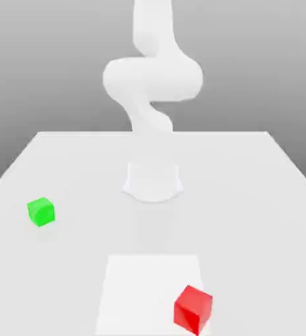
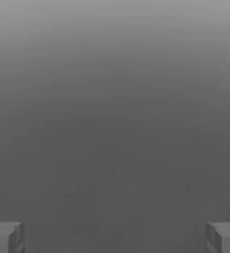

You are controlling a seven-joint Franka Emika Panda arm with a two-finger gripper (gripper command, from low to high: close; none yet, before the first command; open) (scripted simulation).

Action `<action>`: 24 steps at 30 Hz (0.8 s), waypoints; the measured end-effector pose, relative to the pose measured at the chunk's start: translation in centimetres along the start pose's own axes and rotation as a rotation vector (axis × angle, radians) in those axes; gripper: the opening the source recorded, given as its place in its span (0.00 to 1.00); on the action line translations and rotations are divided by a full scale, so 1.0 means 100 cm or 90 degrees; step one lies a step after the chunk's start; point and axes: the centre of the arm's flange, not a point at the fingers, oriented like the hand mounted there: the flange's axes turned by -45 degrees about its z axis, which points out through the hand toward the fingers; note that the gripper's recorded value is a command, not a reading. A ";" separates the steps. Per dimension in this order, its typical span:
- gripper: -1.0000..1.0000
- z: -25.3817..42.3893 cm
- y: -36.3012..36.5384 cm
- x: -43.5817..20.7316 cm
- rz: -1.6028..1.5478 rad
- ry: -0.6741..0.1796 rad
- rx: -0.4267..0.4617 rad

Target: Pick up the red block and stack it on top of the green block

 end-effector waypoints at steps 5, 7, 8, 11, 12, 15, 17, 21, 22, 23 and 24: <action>0.50 0.103 -0.011 -0.013 -0.110 -0.092 0.037; 0.50 0.141 -0.017 -0.024 -0.153 -0.126 0.053; 0.50 0.160 -0.021 -0.030 -0.174 -0.143 0.061; 0.50 0.214 -0.031 -0.054 -0.239 -0.194 0.087; 0.50 0.231 -0.035 -0.063 -0.261 -0.211 0.095; 0.50 0.280 -0.046 -0.095 -0.326 -0.260 0.123; 0.50 0.310 -0.054 -0.120 -0.371 -0.293 0.142; 0.50 0.363 -0.068 -0.175 -0.460 -0.357 0.183; 0.50 0.375 -0.069 -0.190 -0.481 -0.373 0.193; 0.50 0.386 -0.071 -0.205 -0.502 -0.390 0.203; 0.50 0.396 -0.072 -0.221 -0.523 -0.406 0.213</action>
